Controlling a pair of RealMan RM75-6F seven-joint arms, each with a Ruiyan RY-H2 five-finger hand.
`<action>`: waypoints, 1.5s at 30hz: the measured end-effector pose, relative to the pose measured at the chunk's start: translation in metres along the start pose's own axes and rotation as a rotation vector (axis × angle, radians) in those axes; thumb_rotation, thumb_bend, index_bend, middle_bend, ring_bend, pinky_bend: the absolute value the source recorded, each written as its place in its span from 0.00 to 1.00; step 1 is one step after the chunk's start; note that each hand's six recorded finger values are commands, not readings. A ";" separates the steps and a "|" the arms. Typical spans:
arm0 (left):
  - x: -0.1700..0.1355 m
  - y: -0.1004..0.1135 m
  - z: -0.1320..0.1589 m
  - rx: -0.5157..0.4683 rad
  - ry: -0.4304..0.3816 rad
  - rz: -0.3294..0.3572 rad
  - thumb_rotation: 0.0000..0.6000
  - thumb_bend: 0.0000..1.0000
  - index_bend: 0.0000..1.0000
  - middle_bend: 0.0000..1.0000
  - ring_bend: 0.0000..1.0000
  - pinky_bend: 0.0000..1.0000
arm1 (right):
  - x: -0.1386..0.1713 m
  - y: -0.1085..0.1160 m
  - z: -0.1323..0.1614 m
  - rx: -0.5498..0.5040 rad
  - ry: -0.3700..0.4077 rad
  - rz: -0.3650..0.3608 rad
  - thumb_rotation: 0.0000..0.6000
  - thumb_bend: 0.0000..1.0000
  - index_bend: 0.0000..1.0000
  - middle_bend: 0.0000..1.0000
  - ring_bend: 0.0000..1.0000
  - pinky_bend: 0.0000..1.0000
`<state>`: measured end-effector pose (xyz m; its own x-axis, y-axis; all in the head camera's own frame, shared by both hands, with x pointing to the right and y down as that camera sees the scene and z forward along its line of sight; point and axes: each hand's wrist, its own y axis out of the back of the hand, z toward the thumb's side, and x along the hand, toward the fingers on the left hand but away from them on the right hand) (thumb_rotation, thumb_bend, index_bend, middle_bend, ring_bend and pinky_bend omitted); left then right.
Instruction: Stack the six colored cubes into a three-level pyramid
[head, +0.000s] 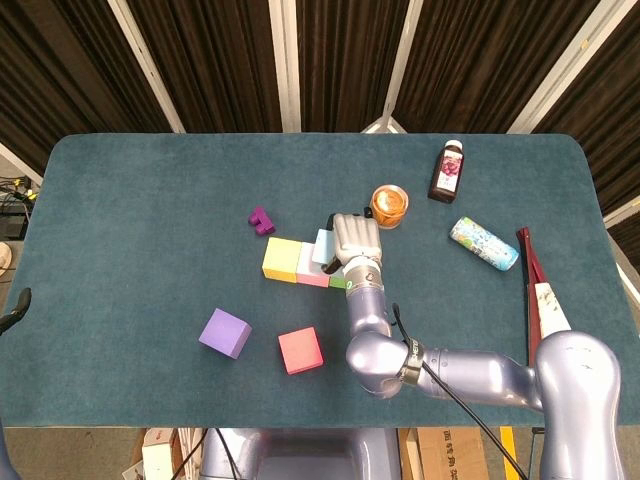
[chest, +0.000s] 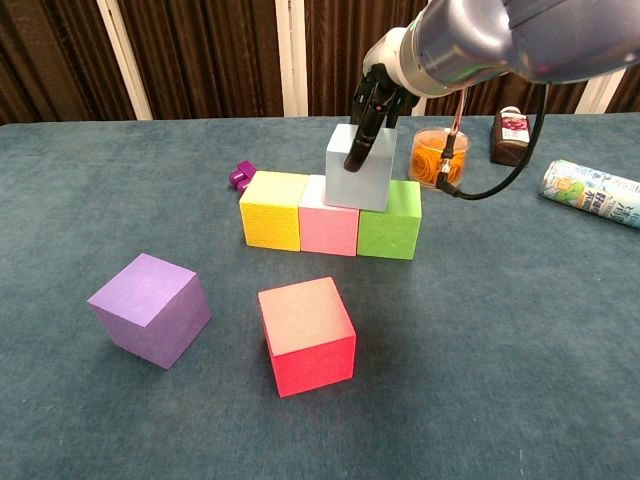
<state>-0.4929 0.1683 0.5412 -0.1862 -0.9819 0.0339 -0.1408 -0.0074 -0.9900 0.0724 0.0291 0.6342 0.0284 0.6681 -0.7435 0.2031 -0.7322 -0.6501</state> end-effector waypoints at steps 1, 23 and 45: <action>0.000 0.000 0.000 0.000 0.000 0.000 1.00 0.33 0.07 0.02 0.00 0.00 | 0.000 0.000 0.000 0.000 0.001 0.000 1.00 0.20 0.37 0.43 0.25 0.00; 0.000 0.000 0.000 0.000 0.002 0.003 1.00 0.33 0.07 0.02 0.00 0.00 | 0.002 0.000 0.000 0.006 -0.003 -0.009 1.00 0.20 0.37 0.40 0.20 0.00; 0.000 0.000 -0.001 0.000 0.006 0.002 1.00 0.33 0.07 0.02 0.00 0.00 | 0.002 -0.001 0.000 0.004 -0.005 -0.010 1.00 0.20 0.32 0.33 0.17 0.00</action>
<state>-0.4935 0.1681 0.5411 -0.1919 -0.9809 0.0326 -0.1400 -0.0055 -0.9901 0.0721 0.0312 0.6339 0.0220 0.6748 -0.7377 0.1993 -0.7260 -0.6581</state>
